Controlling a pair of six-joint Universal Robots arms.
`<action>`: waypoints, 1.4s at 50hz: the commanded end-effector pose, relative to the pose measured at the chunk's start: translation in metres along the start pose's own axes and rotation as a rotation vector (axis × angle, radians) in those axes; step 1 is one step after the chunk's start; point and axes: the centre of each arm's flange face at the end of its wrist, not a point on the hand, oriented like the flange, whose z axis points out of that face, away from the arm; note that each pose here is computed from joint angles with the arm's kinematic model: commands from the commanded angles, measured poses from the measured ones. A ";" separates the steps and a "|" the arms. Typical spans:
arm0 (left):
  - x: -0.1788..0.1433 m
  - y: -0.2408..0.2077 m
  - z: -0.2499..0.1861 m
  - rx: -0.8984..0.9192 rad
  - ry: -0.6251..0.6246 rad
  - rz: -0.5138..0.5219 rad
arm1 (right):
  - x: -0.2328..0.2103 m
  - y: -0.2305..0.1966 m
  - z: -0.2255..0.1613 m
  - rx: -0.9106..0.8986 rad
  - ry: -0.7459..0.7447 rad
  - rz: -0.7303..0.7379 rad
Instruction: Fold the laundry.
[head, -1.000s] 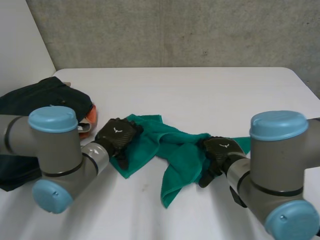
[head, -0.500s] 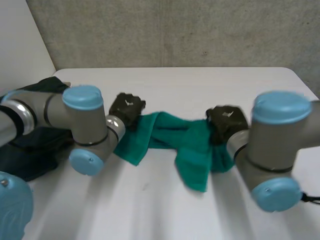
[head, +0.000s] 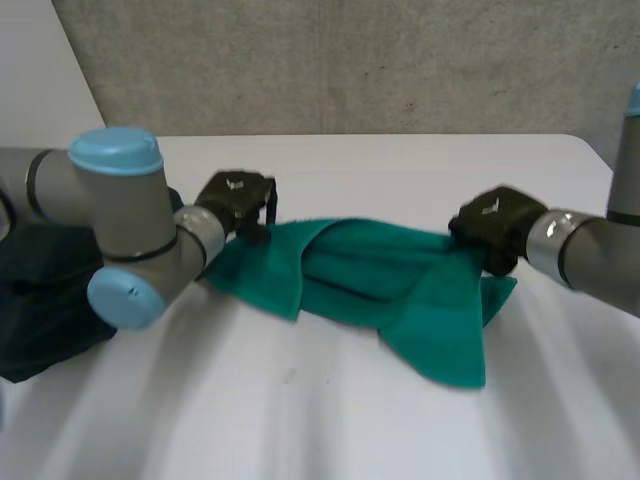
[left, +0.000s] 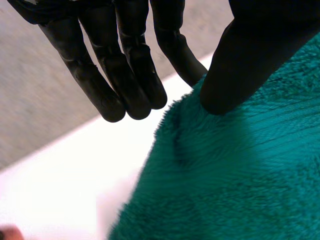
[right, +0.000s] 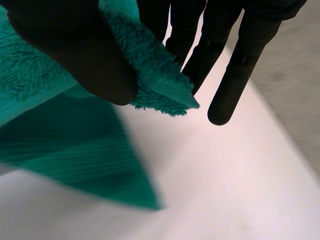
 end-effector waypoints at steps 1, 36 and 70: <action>-0.029 -0.095 0.023 0.351 -0.100 -0.011 | 0.065 -0.062 0.020 0.329 0.392 -0.074; 0.040 0.014 0.001 0.088 0.135 -0.431 | 0.005 -0.091 -0.042 0.657 0.140 -0.152; 0.075 -0.004 -0.014 0.032 0.148 -0.452 | 0.014 -0.132 -0.126 0.784 0.086 0.061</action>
